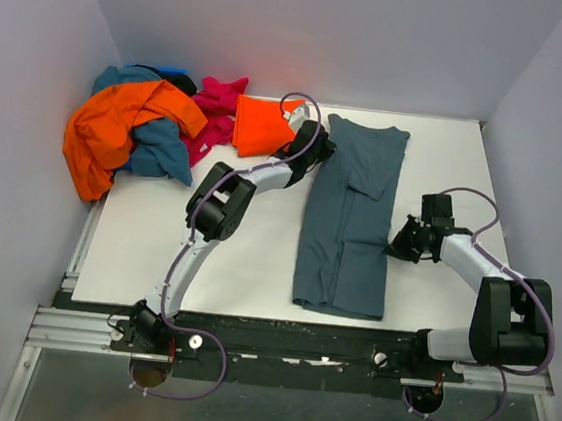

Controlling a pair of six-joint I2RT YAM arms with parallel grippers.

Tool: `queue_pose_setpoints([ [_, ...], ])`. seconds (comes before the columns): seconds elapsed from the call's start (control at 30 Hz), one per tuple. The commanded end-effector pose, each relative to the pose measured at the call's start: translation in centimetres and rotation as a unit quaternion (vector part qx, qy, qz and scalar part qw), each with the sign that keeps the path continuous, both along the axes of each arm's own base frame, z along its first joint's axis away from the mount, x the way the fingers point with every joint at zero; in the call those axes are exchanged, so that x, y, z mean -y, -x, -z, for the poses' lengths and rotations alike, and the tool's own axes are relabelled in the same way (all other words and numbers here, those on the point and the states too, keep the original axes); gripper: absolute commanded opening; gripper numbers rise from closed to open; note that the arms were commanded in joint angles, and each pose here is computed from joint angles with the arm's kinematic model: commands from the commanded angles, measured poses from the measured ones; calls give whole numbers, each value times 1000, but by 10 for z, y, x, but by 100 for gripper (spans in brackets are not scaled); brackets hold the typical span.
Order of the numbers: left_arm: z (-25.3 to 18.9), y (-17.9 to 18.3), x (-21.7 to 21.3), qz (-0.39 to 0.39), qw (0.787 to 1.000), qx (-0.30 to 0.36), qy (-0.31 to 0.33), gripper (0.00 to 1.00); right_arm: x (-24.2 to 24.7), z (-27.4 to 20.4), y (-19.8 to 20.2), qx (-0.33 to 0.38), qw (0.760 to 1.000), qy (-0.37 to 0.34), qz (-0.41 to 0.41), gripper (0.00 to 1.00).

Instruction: Fold and stack the t-shirts

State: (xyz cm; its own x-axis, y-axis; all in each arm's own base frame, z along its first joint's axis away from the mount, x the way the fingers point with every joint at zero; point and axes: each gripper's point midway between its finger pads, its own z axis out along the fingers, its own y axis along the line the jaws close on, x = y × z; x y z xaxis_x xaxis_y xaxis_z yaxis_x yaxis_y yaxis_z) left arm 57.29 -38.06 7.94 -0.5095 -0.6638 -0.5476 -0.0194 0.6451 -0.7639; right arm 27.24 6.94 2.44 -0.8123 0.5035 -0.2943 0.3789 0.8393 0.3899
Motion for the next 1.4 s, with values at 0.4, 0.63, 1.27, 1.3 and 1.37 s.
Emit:
queue_pose_setpoints([
  [0.4,5,2,-21,41,998,-46,-24,71,-2,-6,51,-8,1000,-15,-10,52],
  [0.63,-30,85,-39,162,980,-86,-78,72,-12,-9,103,-39,999,-1,8,52],
  [1.27,4,327,-109,233,951,-148,-140,72,-96,-59,108,13,982,-112,-152,47],
  [1.3,8,334,-114,233,950,-150,-142,72,-104,-57,107,5,981,-112,-161,47],
  [1.37,12,343,-121,237,949,-151,-144,72,-118,-54,102,-5,979,-110,-173,47],
])
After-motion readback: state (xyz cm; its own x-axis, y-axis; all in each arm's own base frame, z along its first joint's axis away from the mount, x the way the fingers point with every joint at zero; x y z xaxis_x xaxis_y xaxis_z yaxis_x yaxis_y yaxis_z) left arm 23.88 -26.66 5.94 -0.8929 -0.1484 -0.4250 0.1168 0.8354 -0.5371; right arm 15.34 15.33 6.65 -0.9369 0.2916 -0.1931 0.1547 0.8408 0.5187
